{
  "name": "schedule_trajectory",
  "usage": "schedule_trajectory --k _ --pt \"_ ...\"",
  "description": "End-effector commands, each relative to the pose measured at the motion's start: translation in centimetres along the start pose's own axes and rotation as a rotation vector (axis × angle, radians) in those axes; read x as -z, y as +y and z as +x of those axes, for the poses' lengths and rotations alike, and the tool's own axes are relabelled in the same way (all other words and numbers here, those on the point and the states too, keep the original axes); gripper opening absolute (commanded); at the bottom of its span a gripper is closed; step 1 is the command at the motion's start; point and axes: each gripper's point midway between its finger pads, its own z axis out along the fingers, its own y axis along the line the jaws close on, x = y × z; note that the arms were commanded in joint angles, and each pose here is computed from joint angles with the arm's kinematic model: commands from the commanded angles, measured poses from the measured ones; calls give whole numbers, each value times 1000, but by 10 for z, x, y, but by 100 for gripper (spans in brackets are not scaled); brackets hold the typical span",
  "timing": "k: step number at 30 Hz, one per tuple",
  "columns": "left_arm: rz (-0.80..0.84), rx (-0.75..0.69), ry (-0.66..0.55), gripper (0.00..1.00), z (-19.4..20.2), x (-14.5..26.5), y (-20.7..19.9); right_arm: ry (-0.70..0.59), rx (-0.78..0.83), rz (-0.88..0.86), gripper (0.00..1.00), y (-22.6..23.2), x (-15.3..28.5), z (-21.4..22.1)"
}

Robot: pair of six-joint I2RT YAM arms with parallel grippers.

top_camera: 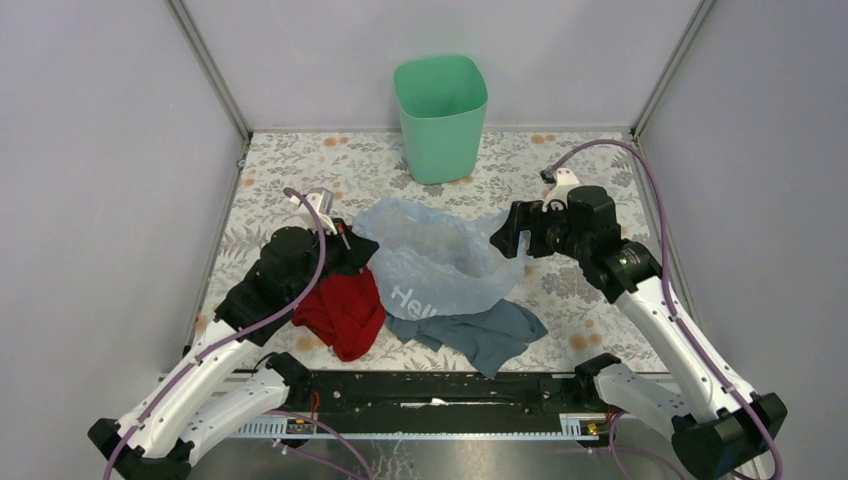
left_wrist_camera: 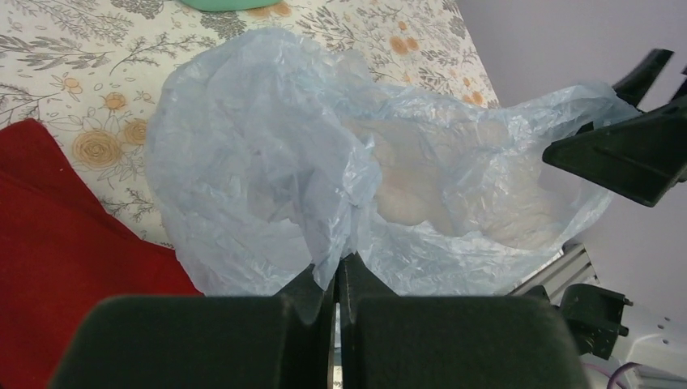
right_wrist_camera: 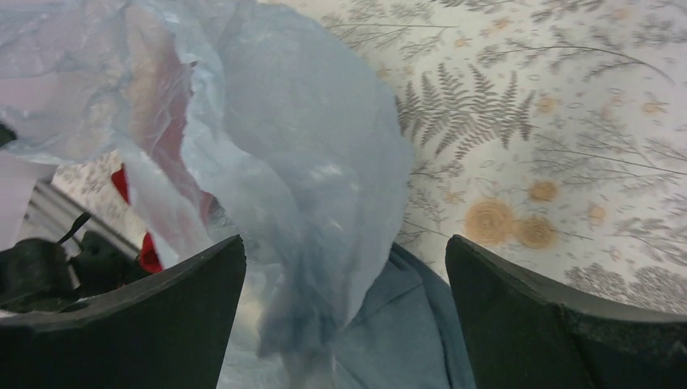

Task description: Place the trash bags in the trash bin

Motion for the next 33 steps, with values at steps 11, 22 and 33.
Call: schedule_trajectory --k 11,22,33 --pt "-246 -111 47 46 -20 14 31 62 52 -202 36 43 -15 -30" --pt "-370 -341 50 99 -81 8 27 28 72 -265 10 55 -2 -33" --pt "-587 -455 204 99 -61 -38 72 38 70 -281 8 55 -2 -25"
